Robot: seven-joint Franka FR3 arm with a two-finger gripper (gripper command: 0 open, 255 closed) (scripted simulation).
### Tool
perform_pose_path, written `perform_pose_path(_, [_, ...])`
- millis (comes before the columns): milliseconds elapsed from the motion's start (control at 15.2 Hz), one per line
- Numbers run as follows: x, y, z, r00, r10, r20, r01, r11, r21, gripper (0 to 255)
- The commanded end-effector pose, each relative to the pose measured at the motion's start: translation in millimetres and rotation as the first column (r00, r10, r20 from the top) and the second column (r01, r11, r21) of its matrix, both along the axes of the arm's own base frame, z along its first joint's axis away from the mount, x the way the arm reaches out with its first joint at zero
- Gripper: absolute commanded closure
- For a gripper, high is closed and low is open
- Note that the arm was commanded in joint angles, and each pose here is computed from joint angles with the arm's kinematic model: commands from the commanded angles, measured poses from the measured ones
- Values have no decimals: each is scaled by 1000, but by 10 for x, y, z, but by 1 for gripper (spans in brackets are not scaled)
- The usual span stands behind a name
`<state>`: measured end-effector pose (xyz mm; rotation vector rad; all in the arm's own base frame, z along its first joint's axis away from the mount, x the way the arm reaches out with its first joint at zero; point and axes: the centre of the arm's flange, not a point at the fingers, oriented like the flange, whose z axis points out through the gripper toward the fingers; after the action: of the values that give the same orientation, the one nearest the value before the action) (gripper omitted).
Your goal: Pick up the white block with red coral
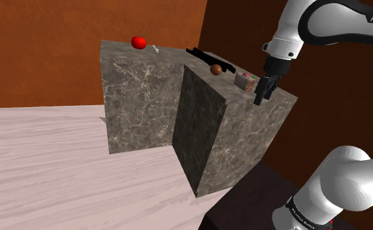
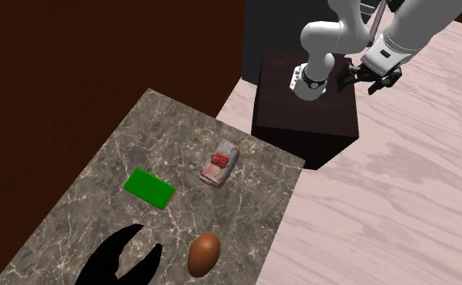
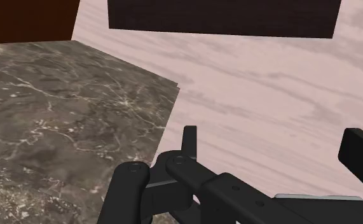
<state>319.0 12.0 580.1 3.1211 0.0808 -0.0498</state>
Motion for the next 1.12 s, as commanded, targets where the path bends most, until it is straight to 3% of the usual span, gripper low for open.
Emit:
perform_pose_path(0, [0,0,0,1000,0,0,0,1000,0,0])
perform_pose_path(1056, [1166,-1823,-64,996,-83,-18,84,996,26,0])
